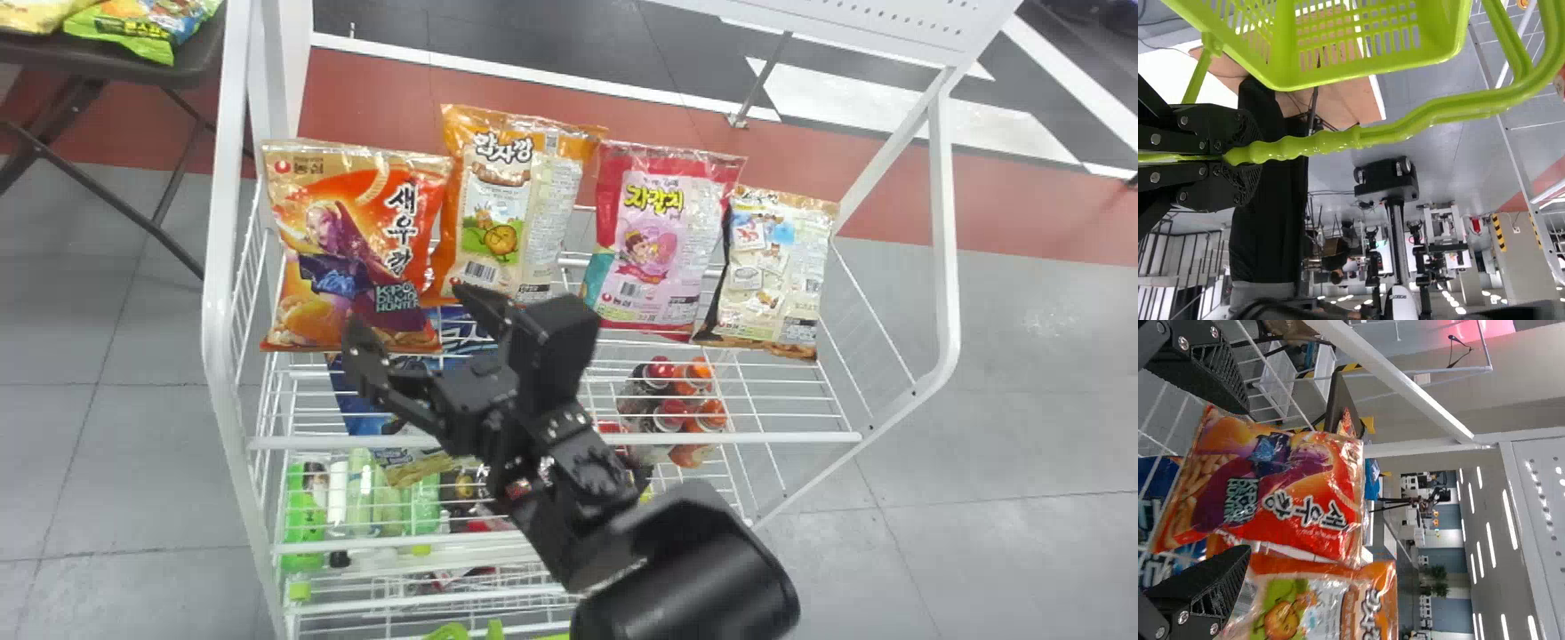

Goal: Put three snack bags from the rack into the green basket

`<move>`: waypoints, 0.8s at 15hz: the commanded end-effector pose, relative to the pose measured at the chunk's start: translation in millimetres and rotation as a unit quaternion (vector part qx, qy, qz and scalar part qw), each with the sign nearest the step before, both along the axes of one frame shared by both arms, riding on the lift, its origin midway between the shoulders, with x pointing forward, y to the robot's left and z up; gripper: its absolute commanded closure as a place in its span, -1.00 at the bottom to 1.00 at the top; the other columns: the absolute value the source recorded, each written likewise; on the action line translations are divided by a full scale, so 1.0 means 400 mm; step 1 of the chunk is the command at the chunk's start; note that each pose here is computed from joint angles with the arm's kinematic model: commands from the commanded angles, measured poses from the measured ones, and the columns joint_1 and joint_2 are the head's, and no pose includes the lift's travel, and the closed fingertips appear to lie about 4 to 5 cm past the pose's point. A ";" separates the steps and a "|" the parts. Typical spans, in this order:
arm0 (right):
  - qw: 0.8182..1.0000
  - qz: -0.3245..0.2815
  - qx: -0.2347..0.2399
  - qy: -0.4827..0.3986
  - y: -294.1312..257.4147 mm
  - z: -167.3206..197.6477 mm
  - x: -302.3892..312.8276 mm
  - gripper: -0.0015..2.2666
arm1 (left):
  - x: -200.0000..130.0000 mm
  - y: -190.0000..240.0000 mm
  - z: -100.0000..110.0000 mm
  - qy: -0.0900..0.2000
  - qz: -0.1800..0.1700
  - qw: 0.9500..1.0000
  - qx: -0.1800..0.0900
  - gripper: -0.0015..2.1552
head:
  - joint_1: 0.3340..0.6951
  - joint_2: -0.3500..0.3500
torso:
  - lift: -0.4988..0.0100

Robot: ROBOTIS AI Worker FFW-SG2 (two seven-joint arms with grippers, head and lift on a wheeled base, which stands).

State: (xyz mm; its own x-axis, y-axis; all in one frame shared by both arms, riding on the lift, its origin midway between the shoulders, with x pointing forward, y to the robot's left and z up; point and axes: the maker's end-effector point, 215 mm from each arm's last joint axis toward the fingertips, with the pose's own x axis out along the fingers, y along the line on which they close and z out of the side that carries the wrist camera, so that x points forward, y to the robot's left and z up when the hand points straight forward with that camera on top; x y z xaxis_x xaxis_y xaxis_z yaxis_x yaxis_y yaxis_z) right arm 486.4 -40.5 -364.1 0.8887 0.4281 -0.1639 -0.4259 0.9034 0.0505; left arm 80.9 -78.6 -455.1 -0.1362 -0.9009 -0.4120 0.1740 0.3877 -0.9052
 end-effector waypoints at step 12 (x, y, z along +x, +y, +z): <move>0.998 0.011 -0.033 0.045 0.078 -0.061 0.153 0.98 | 0.009 -0.012 0.010 0.010 -0.007 1.000 -0.019 0.53 | 1.00 -0.49 | 0.96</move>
State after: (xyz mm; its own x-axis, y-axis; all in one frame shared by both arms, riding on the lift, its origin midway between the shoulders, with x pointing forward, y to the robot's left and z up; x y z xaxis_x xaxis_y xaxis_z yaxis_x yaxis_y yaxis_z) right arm 547.7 -9.2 -392.7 0.8602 0.4274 -0.2782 -0.4366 0.8991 0.0311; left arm 84.0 -82.7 -451.8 -0.1584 -0.9119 -0.3787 0.1641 0.3539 -0.9208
